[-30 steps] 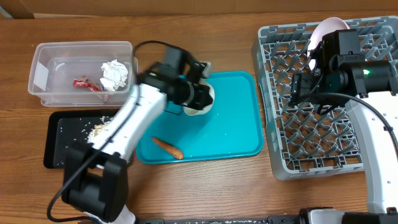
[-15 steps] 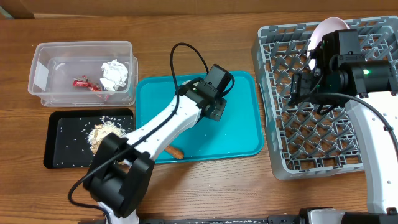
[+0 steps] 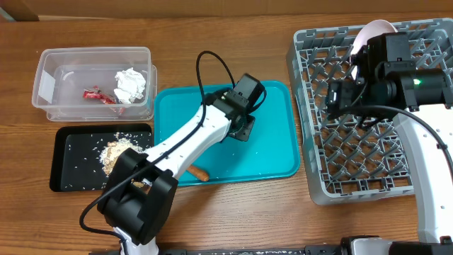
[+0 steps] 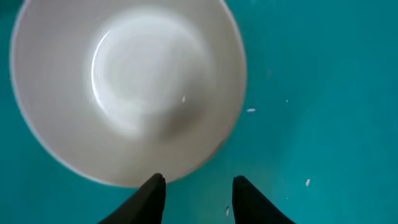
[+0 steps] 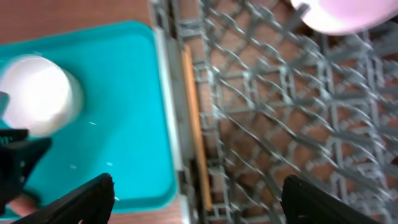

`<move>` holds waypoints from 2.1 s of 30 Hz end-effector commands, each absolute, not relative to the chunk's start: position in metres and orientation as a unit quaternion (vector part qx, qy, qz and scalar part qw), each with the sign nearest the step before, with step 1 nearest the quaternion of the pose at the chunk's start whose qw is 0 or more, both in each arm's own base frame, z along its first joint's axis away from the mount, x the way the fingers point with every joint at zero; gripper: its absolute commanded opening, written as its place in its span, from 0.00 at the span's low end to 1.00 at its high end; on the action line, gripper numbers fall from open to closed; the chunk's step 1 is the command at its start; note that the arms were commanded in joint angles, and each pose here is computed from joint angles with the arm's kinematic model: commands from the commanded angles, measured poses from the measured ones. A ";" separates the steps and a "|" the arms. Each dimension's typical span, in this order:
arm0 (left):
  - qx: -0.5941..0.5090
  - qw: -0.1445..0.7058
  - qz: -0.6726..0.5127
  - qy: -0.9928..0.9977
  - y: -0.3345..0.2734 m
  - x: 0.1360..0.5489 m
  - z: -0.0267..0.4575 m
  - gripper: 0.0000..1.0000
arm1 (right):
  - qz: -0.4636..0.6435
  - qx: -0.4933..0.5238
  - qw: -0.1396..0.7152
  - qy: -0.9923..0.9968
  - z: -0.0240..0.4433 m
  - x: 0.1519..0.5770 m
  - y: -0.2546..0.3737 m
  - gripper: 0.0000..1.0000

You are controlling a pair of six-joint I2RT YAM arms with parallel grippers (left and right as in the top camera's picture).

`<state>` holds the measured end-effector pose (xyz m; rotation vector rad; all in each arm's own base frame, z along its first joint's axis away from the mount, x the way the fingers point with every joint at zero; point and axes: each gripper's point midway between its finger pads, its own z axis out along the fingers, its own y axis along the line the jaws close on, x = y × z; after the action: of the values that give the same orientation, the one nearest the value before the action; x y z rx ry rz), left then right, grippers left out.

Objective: Sort waste into correct bins and load items into the dishwasher
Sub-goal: 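Carry the empty bowl back and set it on the teal tray with the left gripper, then retract the left arm and grasp the white bowl rim with the right gripper, then carry the white bowl into the dish rack with the right gripper and release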

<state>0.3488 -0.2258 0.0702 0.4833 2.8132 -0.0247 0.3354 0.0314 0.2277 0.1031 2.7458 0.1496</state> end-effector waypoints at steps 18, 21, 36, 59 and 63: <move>-0.214 0.193 -0.095 0.953 0.003 0.353 0.215 0.58 | 0.201 -0.155 0.152 0.955 0.162 0.366 0.216 0.87; -0.243 0.186 -0.090 0.948 0.023 0.348 0.213 0.58 | 0.193 -0.164 0.111 0.961 0.126 0.364 0.229 0.83; -0.250 0.184 -0.085 0.947 0.031 0.346 0.212 0.59 | 0.176 -0.135 0.043 0.974 0.024 0.380 0.241 0.59; -0.243 0.188 -0.082 0.948 0.033 0.347 0.213 0.59 | -0.081 0.003 0.325 0.942 0.217 0.426 0.115 0.04; -0.243 0.194 -0.082 0.947 0.033 0.349 0.214 0.59 | -0.233 0.084 0.419 0.874 0.292 0.422 0.040 0.04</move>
<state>0.3466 0.0324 0.2011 -0.7156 2.6938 -0.2265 0.4246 0.1140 0.2272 0.0081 2.4354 -0.1926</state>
